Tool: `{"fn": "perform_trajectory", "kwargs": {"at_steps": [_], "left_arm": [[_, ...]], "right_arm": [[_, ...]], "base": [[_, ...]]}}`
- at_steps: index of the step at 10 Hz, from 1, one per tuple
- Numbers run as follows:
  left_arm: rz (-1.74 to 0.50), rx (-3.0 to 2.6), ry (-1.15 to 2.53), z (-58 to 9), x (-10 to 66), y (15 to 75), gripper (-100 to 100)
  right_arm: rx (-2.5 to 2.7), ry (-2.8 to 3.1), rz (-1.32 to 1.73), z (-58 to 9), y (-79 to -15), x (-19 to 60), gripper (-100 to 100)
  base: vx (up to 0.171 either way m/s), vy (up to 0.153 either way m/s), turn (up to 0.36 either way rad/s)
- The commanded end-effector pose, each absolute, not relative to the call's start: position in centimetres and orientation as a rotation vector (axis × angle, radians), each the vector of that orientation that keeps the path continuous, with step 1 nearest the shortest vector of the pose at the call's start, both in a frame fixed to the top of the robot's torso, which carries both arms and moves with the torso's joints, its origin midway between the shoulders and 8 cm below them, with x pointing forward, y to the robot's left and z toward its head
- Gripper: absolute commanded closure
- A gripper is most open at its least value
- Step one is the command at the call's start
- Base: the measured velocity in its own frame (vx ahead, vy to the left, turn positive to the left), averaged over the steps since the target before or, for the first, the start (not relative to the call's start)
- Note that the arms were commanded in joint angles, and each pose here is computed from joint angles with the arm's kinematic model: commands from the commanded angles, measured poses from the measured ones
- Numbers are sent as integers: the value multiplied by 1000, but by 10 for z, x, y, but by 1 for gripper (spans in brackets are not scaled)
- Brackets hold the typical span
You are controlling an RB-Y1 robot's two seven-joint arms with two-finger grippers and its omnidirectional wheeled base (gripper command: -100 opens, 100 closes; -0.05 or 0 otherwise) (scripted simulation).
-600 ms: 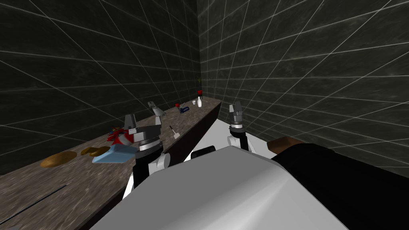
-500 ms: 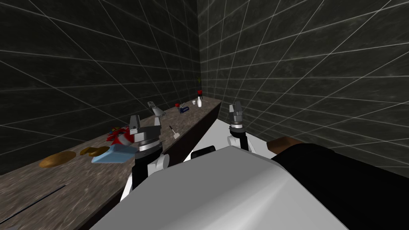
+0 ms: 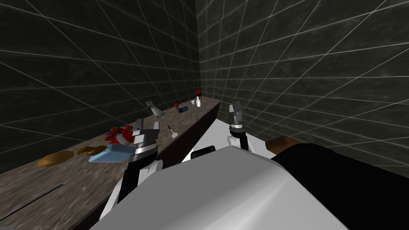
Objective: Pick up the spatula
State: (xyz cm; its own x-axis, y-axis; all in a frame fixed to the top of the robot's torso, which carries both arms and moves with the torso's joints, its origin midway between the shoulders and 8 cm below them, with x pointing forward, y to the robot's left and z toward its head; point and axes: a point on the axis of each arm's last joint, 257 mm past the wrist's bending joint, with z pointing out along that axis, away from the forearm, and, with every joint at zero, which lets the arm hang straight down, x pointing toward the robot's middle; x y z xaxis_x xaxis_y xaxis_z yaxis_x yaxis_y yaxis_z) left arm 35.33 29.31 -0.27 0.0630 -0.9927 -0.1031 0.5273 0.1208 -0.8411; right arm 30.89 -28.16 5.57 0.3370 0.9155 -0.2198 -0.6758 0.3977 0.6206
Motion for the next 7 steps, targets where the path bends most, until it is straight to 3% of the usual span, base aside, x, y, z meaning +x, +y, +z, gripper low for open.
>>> {"fn": "perform_trajectory", "kwargs": {"at_steps": [1, 7], "left_arm": [[-1253, -764, 899, -23, 359, 309, -100], [-1105, -852, 1066, -67, 364, 347, -100]], "right_arm": [[465, 598, 1087, 56, -282, 309, 0], [465, 598, 1087, 56, -282, 309, 0]], "base": [[-24, -53, -16], [-21, -48, -16]]}}
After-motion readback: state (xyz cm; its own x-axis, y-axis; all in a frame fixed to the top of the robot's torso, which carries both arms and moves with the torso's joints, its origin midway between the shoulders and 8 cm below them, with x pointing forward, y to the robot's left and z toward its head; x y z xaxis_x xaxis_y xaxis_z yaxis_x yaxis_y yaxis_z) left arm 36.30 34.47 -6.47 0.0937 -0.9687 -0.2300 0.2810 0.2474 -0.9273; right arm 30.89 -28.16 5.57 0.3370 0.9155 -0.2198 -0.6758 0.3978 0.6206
